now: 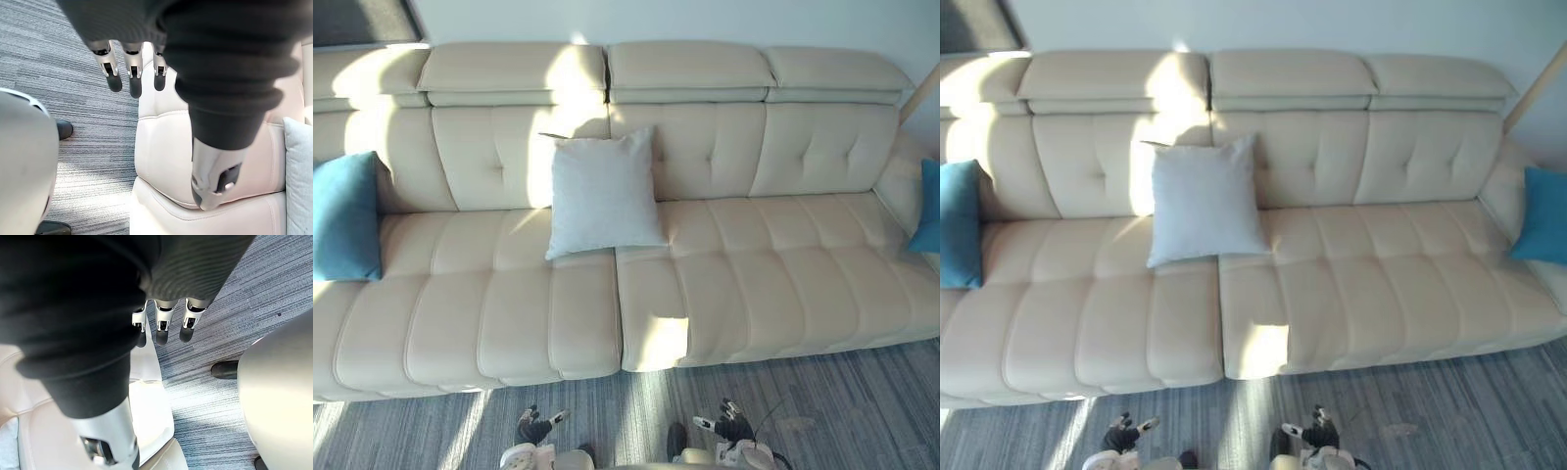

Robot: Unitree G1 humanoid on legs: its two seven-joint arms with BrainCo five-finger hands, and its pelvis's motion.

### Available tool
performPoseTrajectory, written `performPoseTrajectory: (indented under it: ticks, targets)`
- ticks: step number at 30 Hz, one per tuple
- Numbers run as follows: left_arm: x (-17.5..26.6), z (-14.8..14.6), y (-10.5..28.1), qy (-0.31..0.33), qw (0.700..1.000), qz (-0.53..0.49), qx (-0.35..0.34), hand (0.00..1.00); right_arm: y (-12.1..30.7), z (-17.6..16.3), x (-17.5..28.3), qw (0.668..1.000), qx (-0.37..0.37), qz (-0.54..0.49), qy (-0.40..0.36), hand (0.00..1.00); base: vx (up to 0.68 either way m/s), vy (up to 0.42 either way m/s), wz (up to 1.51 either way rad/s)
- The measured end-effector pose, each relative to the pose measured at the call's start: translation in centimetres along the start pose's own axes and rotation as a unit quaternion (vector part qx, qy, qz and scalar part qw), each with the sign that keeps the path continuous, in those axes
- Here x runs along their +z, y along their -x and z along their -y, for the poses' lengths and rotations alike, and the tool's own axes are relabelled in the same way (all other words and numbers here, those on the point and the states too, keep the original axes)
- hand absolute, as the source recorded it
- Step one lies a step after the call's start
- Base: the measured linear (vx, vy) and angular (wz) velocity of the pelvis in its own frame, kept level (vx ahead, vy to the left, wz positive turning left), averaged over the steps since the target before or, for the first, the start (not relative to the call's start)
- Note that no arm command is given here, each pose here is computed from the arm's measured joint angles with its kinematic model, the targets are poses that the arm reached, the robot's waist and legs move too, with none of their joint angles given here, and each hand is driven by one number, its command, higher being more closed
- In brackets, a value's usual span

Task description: Pick up cushions and gather them together orderly.

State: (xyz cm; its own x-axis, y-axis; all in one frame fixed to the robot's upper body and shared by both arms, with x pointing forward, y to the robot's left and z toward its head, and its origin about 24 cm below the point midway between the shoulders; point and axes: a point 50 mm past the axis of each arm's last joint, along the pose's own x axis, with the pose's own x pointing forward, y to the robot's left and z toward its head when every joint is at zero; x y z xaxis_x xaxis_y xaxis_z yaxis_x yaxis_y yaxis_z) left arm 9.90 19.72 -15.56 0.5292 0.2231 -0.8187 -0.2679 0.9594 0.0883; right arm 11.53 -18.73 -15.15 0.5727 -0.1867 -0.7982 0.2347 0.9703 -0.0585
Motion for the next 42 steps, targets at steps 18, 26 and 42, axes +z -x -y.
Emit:
performPoseTrajectory:
  ticks: [18, 26, 42]
  targets:
    - [0.6, 0.6, -0.4, -0.023, 1.000, -0.003, -0.019, 0.00, -1.2, -0.6, 3.3, 0.999, 0.019, 0.032, 0.037, 0.00, 0.06, -0.125, -1.08]
    - [2.0, 1.1, -0.5, -0.002, 0.999, 0.028, -0.029, 0.00, -1.1, 0.8, 2.0, 0.999, -0.002, 0.001, 0.040, 0.00, 0.24, -0.134, -1.10]
    - [3.2, 0.9, -0.9, -0.046, 0.997, 0.042, -0.037, 0.00, -1.2, -1.2, 2.8, 1.000, 0.014, 0.017, 0.004, 0.00, 0.41, 0.152, -0.72]
